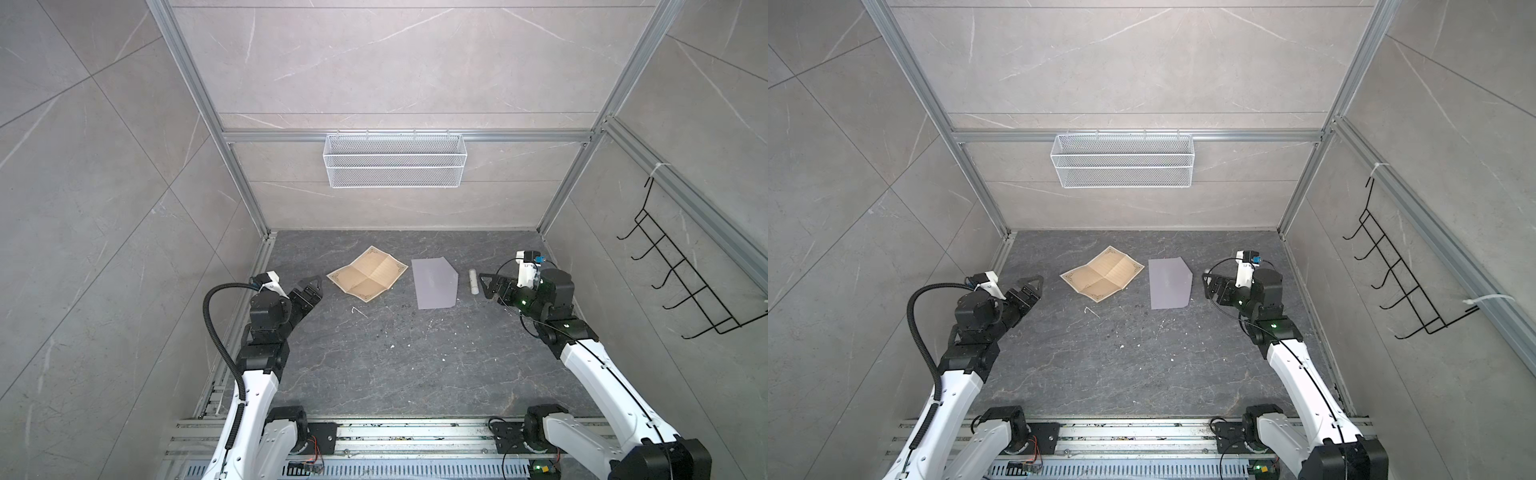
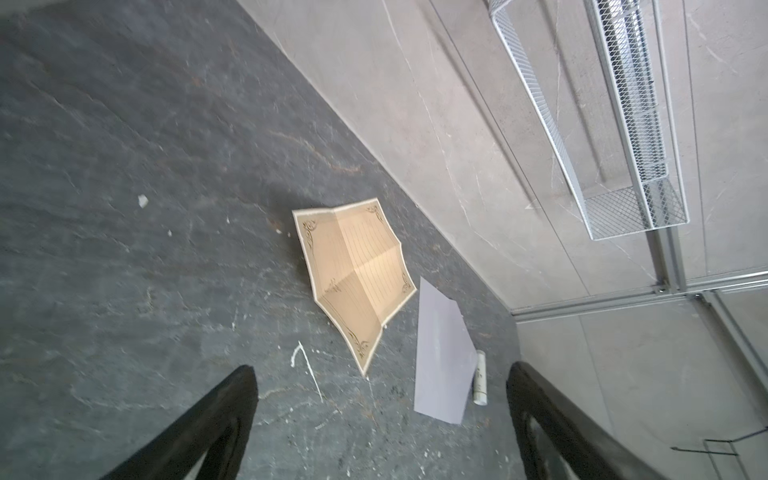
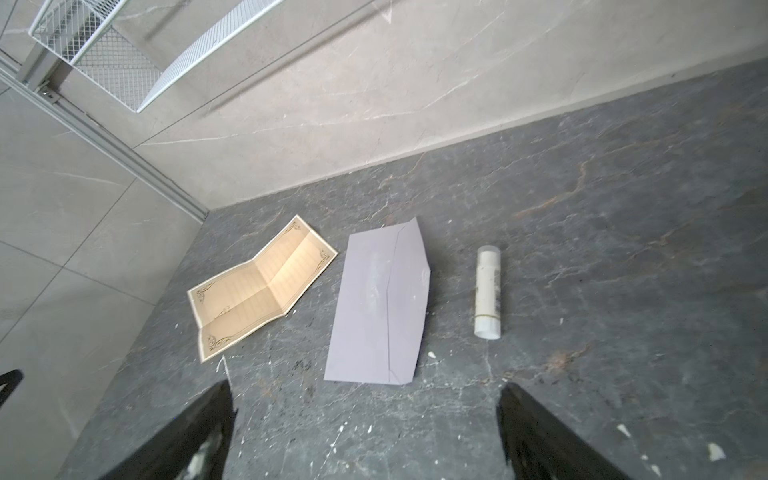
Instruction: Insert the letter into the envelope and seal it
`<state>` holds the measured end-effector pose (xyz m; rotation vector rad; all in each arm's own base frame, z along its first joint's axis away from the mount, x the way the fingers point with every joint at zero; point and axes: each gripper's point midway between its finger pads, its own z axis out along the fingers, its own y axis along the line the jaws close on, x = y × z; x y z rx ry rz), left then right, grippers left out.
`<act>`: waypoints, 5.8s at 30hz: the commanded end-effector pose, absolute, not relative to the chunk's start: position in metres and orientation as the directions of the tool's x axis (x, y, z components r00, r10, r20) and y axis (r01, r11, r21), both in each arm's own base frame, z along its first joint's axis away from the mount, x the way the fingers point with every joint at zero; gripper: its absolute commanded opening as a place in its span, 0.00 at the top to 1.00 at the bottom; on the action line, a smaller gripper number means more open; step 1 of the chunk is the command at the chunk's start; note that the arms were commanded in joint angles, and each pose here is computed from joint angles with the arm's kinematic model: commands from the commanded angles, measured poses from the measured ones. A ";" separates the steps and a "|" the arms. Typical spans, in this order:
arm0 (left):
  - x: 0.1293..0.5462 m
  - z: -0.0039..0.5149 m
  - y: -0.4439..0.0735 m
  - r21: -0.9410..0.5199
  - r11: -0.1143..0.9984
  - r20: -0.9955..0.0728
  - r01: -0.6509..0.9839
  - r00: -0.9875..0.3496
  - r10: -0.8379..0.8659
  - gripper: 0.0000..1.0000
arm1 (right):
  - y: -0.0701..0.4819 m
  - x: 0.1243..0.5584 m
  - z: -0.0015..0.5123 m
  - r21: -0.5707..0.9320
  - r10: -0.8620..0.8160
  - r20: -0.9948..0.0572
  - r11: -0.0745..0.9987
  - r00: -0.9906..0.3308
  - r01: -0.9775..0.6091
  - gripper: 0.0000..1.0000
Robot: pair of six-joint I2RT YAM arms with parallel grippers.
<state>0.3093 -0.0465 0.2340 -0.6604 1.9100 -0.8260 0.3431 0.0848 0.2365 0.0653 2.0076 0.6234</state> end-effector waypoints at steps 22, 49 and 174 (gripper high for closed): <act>0.343 0.113 -0.122 -0.880 0.332 -0.065 -0.339 -0.608 -0.791 0.04 | 0.101 0.303 0.257 0.519 0.342 -0.814 0.791 -0.469 -0.324 0.01; 0.433 0.088 -0.154 -0.913 0.203 0.053 -0.354 -0.596 -0.802 0.44 | 0.106 0.297 0.252 0.516 0.322 -0.817 0.779 -0.478 -0.357 0.01; 0.191 0.289 -0.258 0.341 0.188 -0.811 0.921 0.188 0.553 1.00 | 0.207 0.232 0.259 0.077 -0.250 -0.916 0.660 -0.315 -0.747 0.02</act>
